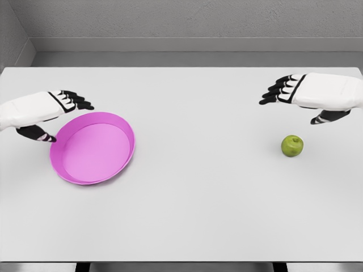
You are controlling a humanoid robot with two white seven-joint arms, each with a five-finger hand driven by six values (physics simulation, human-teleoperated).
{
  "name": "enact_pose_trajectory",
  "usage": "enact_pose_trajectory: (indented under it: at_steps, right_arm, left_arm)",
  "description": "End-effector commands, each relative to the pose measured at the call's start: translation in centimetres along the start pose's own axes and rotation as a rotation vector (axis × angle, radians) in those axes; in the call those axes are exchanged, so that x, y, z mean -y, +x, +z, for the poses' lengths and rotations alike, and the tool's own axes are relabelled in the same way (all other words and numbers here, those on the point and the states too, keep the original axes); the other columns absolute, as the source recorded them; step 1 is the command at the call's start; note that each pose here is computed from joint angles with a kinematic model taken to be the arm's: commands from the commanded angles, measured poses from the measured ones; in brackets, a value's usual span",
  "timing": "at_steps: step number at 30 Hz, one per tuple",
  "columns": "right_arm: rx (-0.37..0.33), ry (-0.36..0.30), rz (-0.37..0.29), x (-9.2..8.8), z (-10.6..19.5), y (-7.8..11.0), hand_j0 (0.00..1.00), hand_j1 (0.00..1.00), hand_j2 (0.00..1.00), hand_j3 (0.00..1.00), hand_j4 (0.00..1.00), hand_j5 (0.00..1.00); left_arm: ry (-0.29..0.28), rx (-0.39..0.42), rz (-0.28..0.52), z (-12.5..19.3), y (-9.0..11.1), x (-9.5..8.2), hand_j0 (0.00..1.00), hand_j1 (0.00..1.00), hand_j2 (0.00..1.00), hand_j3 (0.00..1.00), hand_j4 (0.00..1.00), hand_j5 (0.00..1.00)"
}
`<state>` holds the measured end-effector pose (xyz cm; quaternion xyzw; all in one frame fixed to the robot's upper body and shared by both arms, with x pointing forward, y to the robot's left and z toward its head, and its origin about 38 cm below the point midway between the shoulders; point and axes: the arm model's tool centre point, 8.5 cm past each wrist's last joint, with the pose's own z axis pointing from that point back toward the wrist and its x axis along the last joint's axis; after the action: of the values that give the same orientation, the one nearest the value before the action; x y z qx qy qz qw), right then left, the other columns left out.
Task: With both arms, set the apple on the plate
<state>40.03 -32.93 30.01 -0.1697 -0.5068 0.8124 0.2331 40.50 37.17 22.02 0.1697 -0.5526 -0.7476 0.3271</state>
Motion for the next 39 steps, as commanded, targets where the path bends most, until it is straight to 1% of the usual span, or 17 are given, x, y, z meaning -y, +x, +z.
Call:
enact_pose_trajectory:
  at_steps: [1,8,9,10,11,12,13,14,16,19,20,21,24,25,28,31,39]
  right_arm:
    - [0.003,-0.003,-0.001,0.1,0.0,0.1,1.00,1.00,1.00,1.00,1.00,1.00]
    - [0.007,-0.011,0.001,0.4,0.2,0.2,1.00,1.00,1.00,1.00,1.00,1.00]
    - [-0.003,-0.009,-0.017,0.2,0.6,-0.1,1.00,1.00,1.00,1.00,1.00,1.00]
    - [-0.009,-0.045,-0.087,-0.3,1.3,-0.9,1.00,1.00,1.00,1.00,1.00,1.00]
    - [-0.031,-0.055,-0.132,-0.8,2.1,-1.8,1.00,1.00,1.00,1.00,1.00,1.00]
    - [-0.048,-0.047,-0.135,-0.8,2.9,-2.1,1.00,1.00,1.00,1.00,1.00,1.00]
    - [-0.089,-0.012,-0.130,-1.2,4.7,-2.5,1.00,1.00,1.00,1.00,1.00,1.00]
    - [-0.094,0.005,-0.134,-1.6,4.9,-2.6,1.00,1.00,1.00,1.00,1.00,1.00]
    - [-0.098,0.079,-0.168,-3.6,5.3,-2.4,1.00,1.00,1.00,1.00,1.00,1.00]
    - [-0.105,0.078,-0.273,-5.8,5.9,-3.0,0.98,0.98,0.98,0.98,0.98,0.98]
    - [-0.094,0.089,-0.315,-7.0,5.4,-3.0,0.97,0.97,0.97,0.97,0.97,0.97]
    - [-0.093,0.099,-0.332,-7.6,5.3,-3.0,1.00,1.00,1.00,1.00,1.00,1.00]
    - [-0.068,0.113,-0.370,-8.8,4.6,-2.6,1.00,1.00,1.00,1.00,1.00,1.00]
    - [-0.034,0.087,-0.421,-9.0,3.9,-2.2,1.00,1.00,1.00,1.00,1.00,1.00]
    - [0.060,0.012,-0.460,-8.8,-0.1,-1.0,1.00,1.00,1.00,1.00,1.00,1.00]
    - [0.031,-0.013,-0.523,-10.3,-1.3,-2.4,1.00,1.00,1.00,1.00,1.00,1.00]
    - [-0.050,0.005,-0.580,-12.7,-0.8,-4.5,1.00,1.00,1.00,1.00,1.00,1.00]
  left_arm:
    - [-0.015,0.001,0.002,0.0,0.0,0.0,1.00,1.00,1.00,1.00,1.00,1.00]
    - [-0.017,0.001,0.000,-0.1,0.0,0.0,1.00,1.00,1.00,1.00,1.00,1.00]
    - [-0.016,0.002,-0.002,-0.1,0.0,0.0,1.00,1.00,1.00,1.00,1.00,1.00]
    - [-0.015,0.007,0.000,-0.4,0.1,0.0,1.00,1.00,1.00,1.00,1.00,1.00]
    - [-0.015,0.011,0.000,-0.6,0.2,0.0,1.00,1.00,1.00,1.00,1.00,1.00]
    - [-0.014,0.013,0.000,-0.7,0.3,0.1,1.00,1.00,1.00,1.00,1.00,1.00]
    - [-0.014,0.012,0.000,-0.7,0.3,0.1,1.00,1.00,1.00,1.00,1.00,1.00]
    - [-0.014,0.013,0.000,-0.7,0.3,0.1,1.00,1.00,1.00,1.00,1.00,1.00]
    - [-0.013,0.013,-0.001,-0.7,0.3,0.0,1.00,1.00,1.00,1.00,1.00,1.00]
    - [-0.013,0.013,-0.001,-0.7,0.3,0.0,1.00,1.00,1.00,1.00,1.00,1.00]
    - [-0.013,0.013,-0.001,-0.7,0.3,0.0,1.00,1.00,1.00,1.00,1.00,1.00]
    - [-0.013,0.013,-0.001,-0.7,0.3,0.0,1.00,1.00,1.00,1.00,1.00,1.00]
    - [-0.013,0.013,-0.001,-0.7,0.3,0.0,1.00,1.00,1.00,1.00,1.00,1.00]
    - [-0.012,0.012,-0.002,-0.7,0.2,-0.1,1.00,1.00,1.00,1.00,1.00,1.00]
    - [-0.012,0.013,-0.002,-0.7,0.3,-0.1,1.00,1.00,1.00,1.00,1.00,1.00]
    - [-0.015,0.013,-0.004,-0.7,0.3,-0.1,1.00,1.00,1.00,1.00,1.00,1.00]
    - [-0.014,0.013,-0.005,-0.7,0.3,-0.1,1.00,1.00,1.00,1.00,1.00,1.00]
